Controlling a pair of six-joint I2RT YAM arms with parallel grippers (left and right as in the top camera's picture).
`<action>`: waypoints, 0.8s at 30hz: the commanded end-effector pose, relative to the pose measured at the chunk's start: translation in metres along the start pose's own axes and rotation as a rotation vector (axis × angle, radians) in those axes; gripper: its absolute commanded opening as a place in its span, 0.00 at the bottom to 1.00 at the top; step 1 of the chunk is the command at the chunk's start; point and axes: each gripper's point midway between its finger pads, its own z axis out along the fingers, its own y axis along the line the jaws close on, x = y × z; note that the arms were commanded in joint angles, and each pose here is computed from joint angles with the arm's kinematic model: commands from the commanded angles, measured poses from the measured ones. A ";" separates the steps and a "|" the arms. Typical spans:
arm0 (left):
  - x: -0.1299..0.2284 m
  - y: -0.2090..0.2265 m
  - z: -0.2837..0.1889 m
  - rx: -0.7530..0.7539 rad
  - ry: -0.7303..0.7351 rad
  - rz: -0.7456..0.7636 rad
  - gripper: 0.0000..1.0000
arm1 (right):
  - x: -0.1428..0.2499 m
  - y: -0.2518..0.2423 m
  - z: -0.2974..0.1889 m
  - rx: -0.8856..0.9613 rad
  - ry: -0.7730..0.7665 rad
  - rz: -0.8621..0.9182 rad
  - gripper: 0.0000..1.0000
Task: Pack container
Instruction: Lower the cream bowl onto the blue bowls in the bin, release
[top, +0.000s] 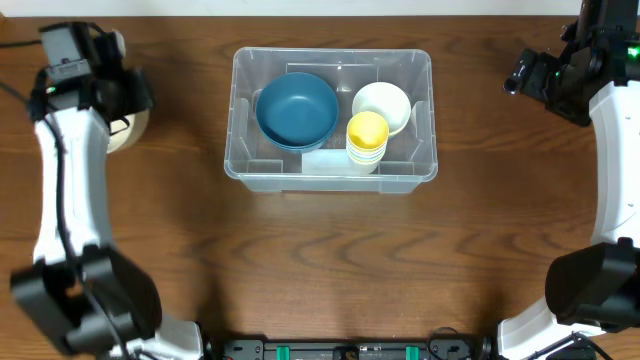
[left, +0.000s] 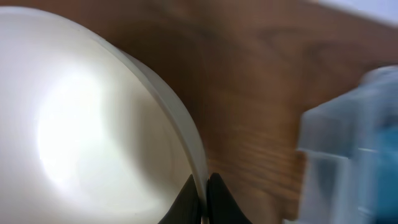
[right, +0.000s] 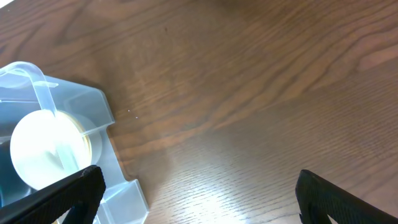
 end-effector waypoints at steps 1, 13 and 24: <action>-0.008 -0.011 -0.036 0.011 -0.064 0.010 0.06 | -0.005 0.000 -0.009 -0.004 -0.026 0.010 0.99; 0.018 -0.143 -0.090 0.216 -0.107 0.357 0.06 | -0.005 0.000 -0.009 -0.004 -0.026 0.009 0.99; 0.068 -0.237 -0.085 0.304 -0.076 0.732 0.06 | -0.005 0.000 -0.009 -0.004 -0.026 0.010 0.99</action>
